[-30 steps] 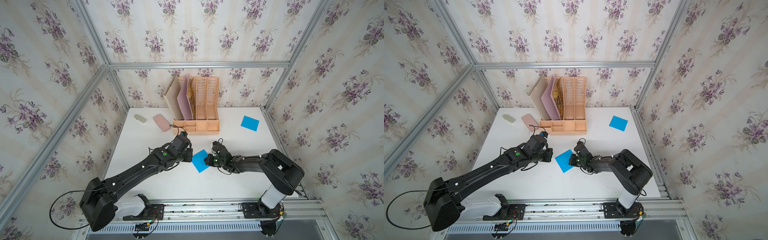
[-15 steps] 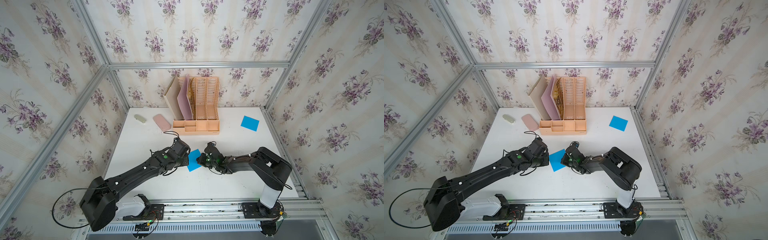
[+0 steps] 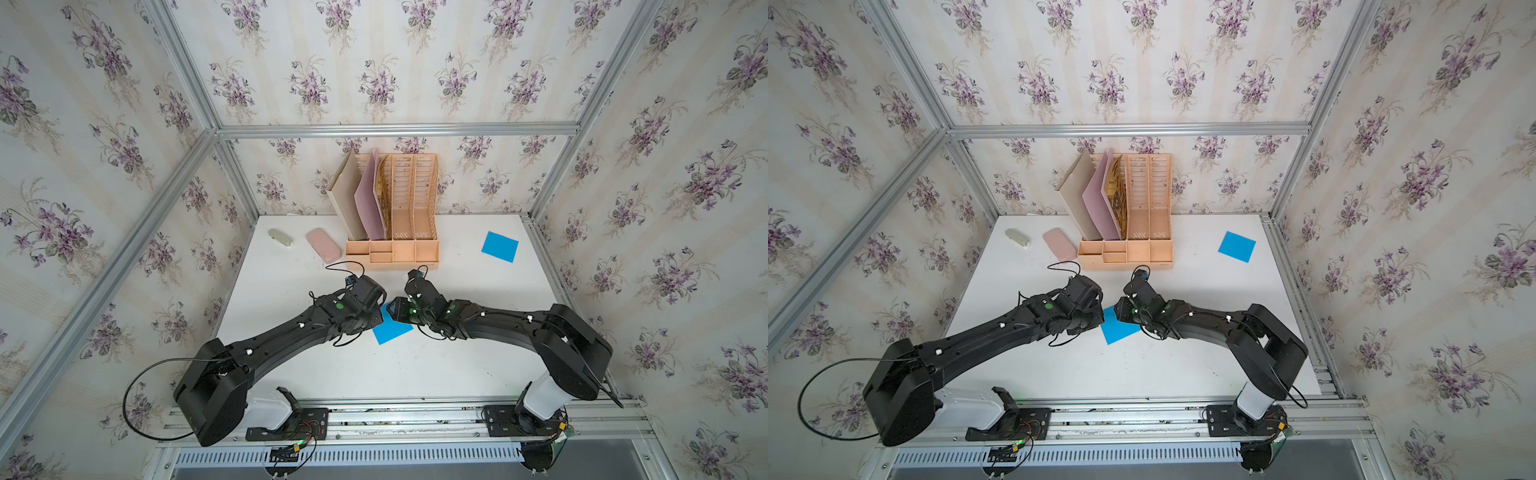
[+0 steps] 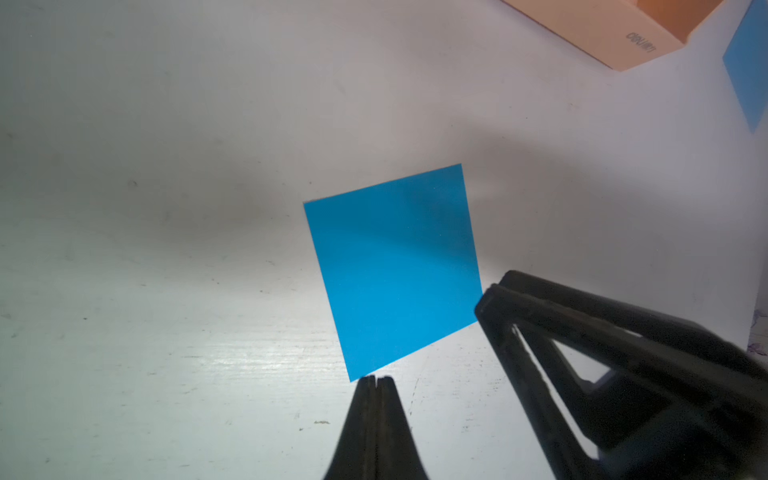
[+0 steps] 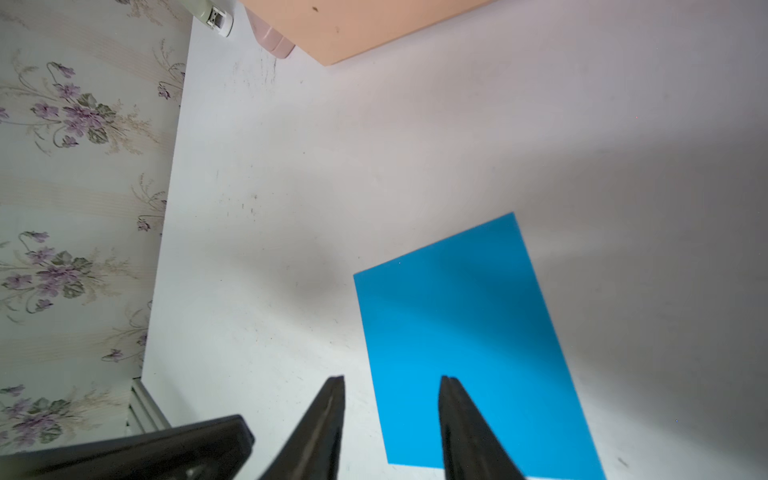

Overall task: Fold the square paper along the opposite sides
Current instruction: Move the paper at the center of the board, then pick up the paper from the center of the board.

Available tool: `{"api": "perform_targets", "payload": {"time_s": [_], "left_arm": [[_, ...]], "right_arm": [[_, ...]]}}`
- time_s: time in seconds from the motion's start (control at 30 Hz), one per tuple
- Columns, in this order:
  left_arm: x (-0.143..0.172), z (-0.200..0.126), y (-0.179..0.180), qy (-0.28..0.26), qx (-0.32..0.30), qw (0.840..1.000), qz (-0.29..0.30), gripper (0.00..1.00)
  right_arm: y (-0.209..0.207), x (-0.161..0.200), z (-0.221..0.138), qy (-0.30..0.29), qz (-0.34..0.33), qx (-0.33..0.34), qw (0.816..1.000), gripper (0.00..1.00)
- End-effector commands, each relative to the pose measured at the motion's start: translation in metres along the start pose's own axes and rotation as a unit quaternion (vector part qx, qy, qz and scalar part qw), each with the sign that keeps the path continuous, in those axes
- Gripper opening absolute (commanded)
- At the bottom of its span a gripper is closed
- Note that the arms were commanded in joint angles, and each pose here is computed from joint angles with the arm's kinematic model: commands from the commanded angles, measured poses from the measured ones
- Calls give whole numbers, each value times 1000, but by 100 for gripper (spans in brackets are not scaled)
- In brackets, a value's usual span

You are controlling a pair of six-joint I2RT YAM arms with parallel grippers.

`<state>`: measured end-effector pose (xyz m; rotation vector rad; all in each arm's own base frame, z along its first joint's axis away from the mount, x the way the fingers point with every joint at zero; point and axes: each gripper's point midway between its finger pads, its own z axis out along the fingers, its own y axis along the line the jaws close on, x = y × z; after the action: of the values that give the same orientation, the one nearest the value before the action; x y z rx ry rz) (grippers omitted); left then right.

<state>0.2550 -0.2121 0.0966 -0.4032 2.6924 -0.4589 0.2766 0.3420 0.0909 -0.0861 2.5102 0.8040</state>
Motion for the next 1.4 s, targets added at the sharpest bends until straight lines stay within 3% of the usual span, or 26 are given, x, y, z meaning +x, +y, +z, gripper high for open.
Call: {"api": "perform_targets", "payload": {"time_s": [0.0, 0.2, 0.63, 1.37], "left_arm": [[11, 9, -9, 34, 19, 998, -43, 0], [18, 30, 4, 57, -26, 995, -71, 0], [17, 60, 16, 58, -40, 990, -120, 0], [28, 87, 35, 78, -74, 989, -102, 0]], "right_arm": [[-34, 5, -9, 45, -106, 95, 989, 53], [-51, 3, -8, 100, -165, 97, 976, 60], [-41, 15, 14, 185, -195, -9, 963, 62], [-54, 24, 34, 213, -173, -2, 962, 64]]}}
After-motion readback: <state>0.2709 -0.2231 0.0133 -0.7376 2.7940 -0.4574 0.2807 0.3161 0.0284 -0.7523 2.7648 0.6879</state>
